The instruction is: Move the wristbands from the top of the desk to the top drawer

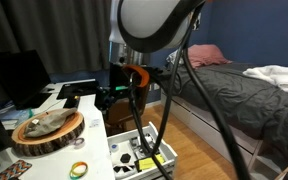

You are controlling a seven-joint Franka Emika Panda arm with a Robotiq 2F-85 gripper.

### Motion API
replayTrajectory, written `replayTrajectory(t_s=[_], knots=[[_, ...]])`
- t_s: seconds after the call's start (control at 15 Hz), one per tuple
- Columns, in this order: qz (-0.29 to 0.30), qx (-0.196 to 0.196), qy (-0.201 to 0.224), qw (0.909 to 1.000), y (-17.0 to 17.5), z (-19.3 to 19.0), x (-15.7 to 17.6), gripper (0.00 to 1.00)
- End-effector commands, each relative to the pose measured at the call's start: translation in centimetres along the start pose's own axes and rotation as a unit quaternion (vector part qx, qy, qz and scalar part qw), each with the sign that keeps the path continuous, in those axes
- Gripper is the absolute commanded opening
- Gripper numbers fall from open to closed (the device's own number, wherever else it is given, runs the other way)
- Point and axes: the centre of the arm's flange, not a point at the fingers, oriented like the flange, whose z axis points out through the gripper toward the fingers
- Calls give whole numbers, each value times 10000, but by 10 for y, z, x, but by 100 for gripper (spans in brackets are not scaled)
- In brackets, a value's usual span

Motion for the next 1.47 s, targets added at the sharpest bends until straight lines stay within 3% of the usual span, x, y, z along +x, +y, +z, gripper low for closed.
replayTrajectory(t_s=[0.0,0.47,0.53,0.73,1.33,1.4], knots=[[188,451,-123,9987,-40,44,22,100],[495,540,-536,9959,-70,141,37,100],[419,489,-465,9968,-51,120,18,100],[451,530,-632,9956,-56,142,25,100],[448,559,-612,9956,-59,141,29,100],[734,503,-435,9951,-61,145,34,100]])
